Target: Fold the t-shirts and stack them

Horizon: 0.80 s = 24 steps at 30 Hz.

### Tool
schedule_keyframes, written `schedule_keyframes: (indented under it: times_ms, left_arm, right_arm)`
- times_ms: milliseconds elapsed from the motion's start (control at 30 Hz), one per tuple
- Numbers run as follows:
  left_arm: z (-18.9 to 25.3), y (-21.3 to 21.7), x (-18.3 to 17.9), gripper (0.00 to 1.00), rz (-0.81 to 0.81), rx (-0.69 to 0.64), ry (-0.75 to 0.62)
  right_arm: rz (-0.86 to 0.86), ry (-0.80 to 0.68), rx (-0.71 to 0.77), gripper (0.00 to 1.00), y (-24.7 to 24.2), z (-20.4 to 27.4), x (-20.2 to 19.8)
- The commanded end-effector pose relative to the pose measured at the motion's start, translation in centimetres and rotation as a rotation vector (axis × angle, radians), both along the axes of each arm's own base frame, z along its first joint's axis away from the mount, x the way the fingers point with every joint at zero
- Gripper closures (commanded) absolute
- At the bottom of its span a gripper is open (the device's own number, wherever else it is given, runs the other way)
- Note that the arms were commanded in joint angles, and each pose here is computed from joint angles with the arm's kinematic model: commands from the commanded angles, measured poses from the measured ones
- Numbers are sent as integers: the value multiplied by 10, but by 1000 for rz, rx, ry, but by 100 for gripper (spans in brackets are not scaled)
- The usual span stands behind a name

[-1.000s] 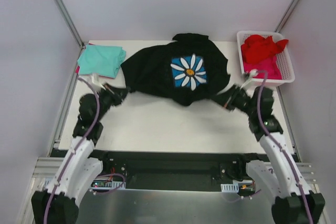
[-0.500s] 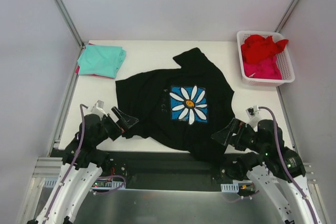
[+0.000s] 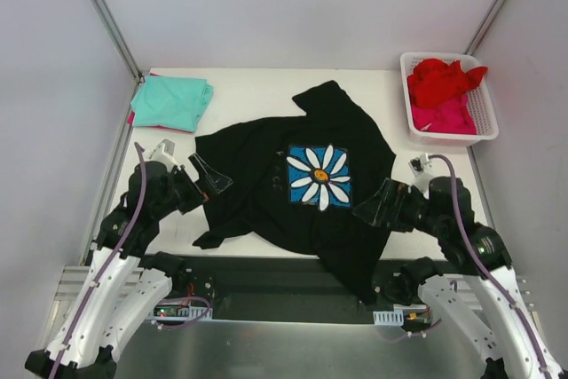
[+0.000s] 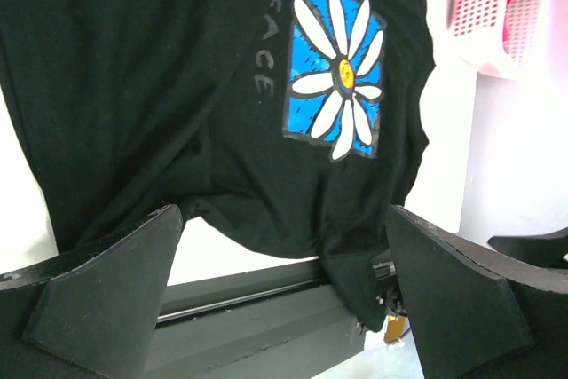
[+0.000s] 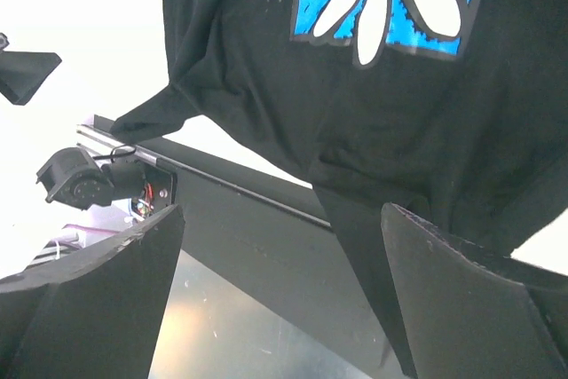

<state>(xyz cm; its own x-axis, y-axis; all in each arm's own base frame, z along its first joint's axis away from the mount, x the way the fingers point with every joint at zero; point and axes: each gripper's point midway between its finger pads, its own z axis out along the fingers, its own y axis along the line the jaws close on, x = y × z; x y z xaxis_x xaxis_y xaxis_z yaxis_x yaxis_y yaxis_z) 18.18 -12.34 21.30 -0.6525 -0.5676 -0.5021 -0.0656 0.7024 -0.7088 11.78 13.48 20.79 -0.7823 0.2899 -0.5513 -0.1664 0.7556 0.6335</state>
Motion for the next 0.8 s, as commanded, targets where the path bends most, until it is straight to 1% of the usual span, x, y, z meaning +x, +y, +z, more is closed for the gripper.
schedule_keyframes:
  times_ms: [0, 33, 67, 100, 133, 167, 200, 233, 267, 300, 333, 367, 400, 433, 500, 567, 600, 633, 700, 733, 767]
  left_arm:
    - [14, -10, 15, 1, -64, 13, -65]
    - [13, -13, 21, 1, -72, 16, -56]
    - [15, -14, 26, 1, -79, 28, -63]
    - [26, -18, 33, 1, -92, 24, -95]
    - [17, -22, 43, 1, -102, 36, -53]
    - [16, -26, 48, 1, -116, 35, -42]
    - [22, -32, 57, 1, -130, 20, -68]
    - [13, -36, 66, 1, -137, 23, -38]
    - [11, -38, 71, 1, -137, 23, -36]
    - [11, -41, 80, 1, -138, 18, -55]
    - [-1, -43, 88, 1, -137, 31, -22]
    - [-5, -44, 94, 1, -140, 37, -17]
    - [-3, -48, 101, 1, -145, 33, -21]
    - [-15, -51, 113, 1, -150, 47, 8]
    - [-22, -58, 135, 1, -161, 60, 29]
    - [-24, -55, 154, 1, -168, 113, 13]
    - [-22, -55, 173, 1, -166, 145, 0]
    - [-21, -46, 186, 1, -155, 186, -13]
    - [-14, -38, 208, 1, -130, 215, -29]
    - [-12, -27, 218, 1, -100, 259, -39]
    - [-14, -17, 224, 0, -80, 290, -22]
  right_arm:
    - [48, -111, 3, 4, 19, 20, 40]
    - [54, -103, -38, 4, 19, 16, 50]
    - [55, -123, -53, 4, 20, 24, 58]
    - [45, -145, -65, 4, 21, 28, 68]
    - [60, -124, -82, 4, 26, 22, 77]
    - [65, -134, -74, 4, 30, 27, 84]
    - [77, -152, -54, 4, 37, 32, 92]
    - [91, -151, -39, 4, 43, 33, 98]
    - [103, -120, -28, 4, 50, 28, 105]
    - [112, -138, -8, 4, 57, 31, 114]
    - [115, -140, -1, 4, 61, 31, 120]
    - [121, -117, -26, 4, 63, 20, 129]
    - [109, -132, -37, 4, 64, 25, 139]
    - [112, -135, -48, 4, 66, 26, 146]
    - [118, -134, -83, 2, 70, 27, 165]
    - [135, -152, -91, 2, 75, 33, 177]
    - [144, -140, -88, 1, 76, 32, 181]
    - [148, -164, -76, 1, 78, 44, 186]
    - [156, -169, -76, 1, 78, 49, 188]
    - [155, -179, -82, 1, 75, 50, 188]
    - [151, -180, -85, 1, 73, 51, 189]
